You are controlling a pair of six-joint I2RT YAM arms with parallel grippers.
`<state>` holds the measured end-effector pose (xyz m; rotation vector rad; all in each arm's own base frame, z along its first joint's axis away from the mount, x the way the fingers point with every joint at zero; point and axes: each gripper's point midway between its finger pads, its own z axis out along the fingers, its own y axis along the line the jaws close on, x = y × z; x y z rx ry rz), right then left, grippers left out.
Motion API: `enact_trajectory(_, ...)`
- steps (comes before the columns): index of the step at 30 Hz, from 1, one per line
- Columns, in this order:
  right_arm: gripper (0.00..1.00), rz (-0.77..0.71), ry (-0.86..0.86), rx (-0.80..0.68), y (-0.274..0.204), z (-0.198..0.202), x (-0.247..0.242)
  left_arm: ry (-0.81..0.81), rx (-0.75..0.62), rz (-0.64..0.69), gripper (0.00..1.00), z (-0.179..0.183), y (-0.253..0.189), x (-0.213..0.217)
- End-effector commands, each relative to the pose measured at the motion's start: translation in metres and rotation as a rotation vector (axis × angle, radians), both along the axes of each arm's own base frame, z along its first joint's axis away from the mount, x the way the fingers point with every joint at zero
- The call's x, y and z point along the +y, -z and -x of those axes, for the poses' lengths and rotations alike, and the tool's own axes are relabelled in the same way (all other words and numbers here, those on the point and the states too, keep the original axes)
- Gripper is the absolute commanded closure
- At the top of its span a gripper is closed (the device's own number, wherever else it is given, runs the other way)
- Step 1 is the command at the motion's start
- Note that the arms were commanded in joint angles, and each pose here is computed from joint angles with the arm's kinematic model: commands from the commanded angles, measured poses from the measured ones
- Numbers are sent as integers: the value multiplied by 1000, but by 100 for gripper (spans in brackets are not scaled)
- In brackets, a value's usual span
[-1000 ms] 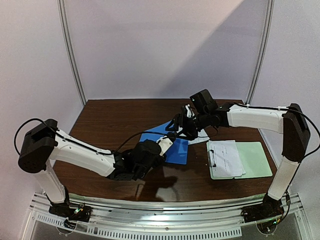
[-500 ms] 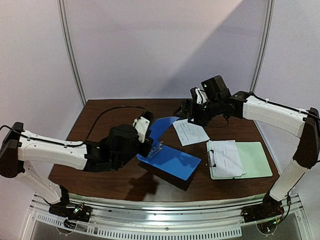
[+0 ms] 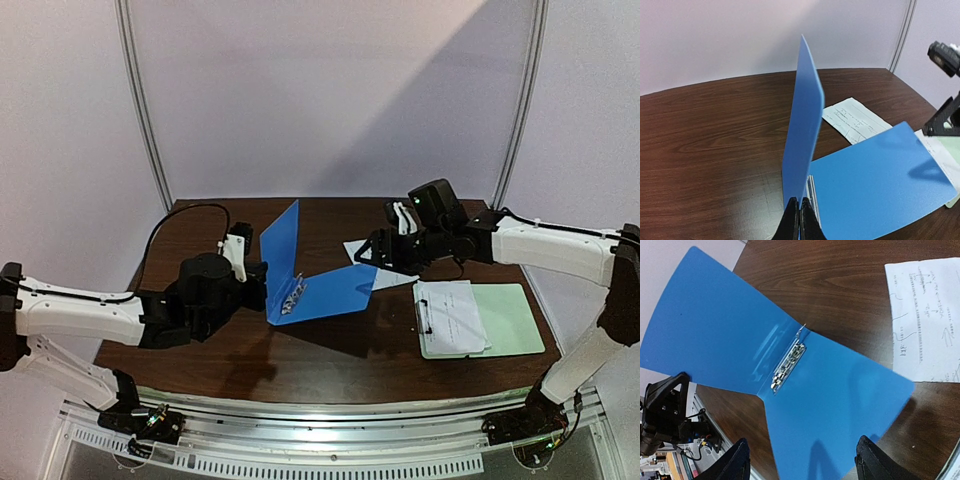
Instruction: Put the files into the folder
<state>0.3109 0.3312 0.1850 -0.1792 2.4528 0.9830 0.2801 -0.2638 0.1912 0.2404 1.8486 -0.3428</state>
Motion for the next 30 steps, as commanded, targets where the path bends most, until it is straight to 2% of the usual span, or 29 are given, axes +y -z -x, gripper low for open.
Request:
enact_trajectory(1, 31, -45, -123, -22, -1, 21, 33, -9, 5, 39, 100, 0, 0, 5)
enact_trajectory(7, 43, 11, -188, 26, 33, 29, 63, -3, 13, 56, 100, 2, 1, 5)
enact_trajectory(12, 58, 31, -211, 88, 71, 33, 77, -22, 20, 114, 100, 7, 1, 14)
enact_trajectory(18, 63, 113, -237, 137, 121, 35, 95, -30, 27, 185, 100, 14, 3, 29)
enact_trajectory(23, 67, 206, -218, 193, 164, 37, 86, -45, 51, 233, 100, 18, 14, 43)
enact_trajectory(30, 69, 284, -202, 237, 197, 43, 71, -126, 103, 333, 100, 16, 32, 81)
